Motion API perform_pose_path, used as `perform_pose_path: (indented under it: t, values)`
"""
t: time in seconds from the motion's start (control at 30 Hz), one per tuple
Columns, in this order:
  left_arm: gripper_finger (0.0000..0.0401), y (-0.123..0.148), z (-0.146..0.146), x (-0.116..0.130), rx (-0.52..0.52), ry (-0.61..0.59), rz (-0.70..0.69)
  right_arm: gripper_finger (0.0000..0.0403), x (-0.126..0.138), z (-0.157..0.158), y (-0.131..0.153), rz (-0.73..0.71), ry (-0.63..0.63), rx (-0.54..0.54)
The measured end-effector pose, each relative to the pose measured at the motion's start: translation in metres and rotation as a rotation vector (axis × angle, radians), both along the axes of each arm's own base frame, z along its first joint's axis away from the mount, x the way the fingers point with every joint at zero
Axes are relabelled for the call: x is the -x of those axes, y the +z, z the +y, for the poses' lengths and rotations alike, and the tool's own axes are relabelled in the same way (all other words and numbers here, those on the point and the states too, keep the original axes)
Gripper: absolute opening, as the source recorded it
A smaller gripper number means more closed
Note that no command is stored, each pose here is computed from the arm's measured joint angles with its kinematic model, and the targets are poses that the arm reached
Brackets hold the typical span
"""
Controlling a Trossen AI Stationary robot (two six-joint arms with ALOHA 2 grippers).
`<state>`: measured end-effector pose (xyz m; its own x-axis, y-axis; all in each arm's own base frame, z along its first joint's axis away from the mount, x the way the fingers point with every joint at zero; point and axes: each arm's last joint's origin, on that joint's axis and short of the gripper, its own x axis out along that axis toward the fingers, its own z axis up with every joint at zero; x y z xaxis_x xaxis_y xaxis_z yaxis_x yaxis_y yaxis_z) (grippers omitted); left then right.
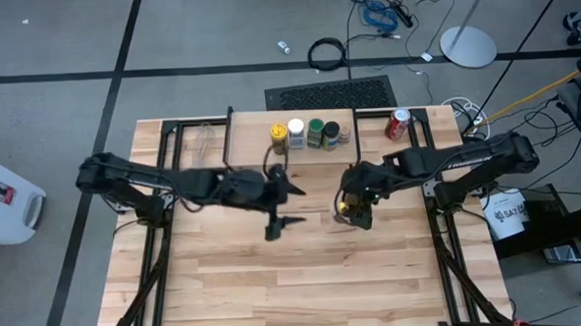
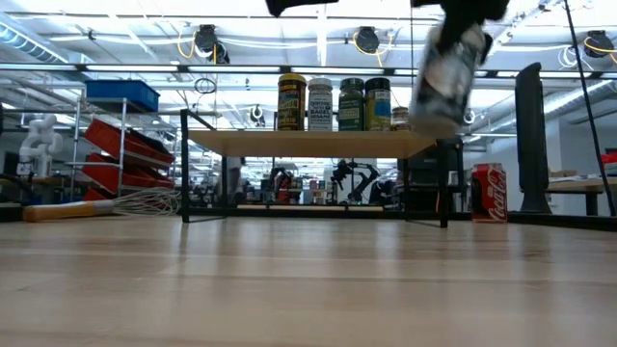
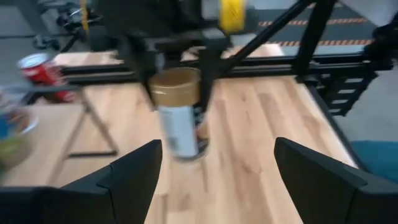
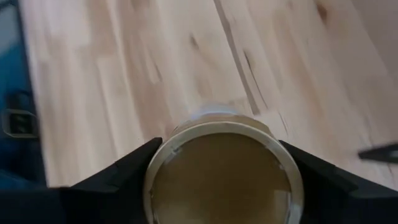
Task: Shelf spices
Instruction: Put the golden seasoning bottle on the shelf
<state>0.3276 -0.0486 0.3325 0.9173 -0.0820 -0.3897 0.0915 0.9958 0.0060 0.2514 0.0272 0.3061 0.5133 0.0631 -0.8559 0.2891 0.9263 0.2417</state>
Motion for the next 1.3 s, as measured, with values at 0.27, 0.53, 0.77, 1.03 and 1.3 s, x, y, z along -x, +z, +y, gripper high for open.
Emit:
perform_pose_path:
  t: [0.27,0.53,0.77,1.03,1.3]
  values:
    - [0.0352,-0.026,-0.021,-0.029,0.002,-0.009,-0.036,0.0274,-0.006,0.015,0.023,-0.134,0.076,0.007]
    - [0.0397,-0.061,-0.024,-0.053,0.047,0.107,0.01,0.0275,-0.008,0.033,0.02,-0.15,0.135,0.039]
    - [0.04,-0.068,-0.027,-0.059,0.089,0.14,-0.016,0.0276,-0.017,0.04,0.014,-0.159,0.149,0.053]
    - [0.04,-0.073,-0.027,-0.066,0.078,0.143,-0.043,0.0276,-0.025,0.038,0.012,-0.184,0.176,0.072]
    - [0.04,-0.074,-0.025,-0.067,0.09,0.084,-0.032,0.0276,-0.027,0.036,0.014,-0.217,0.187,0.083]
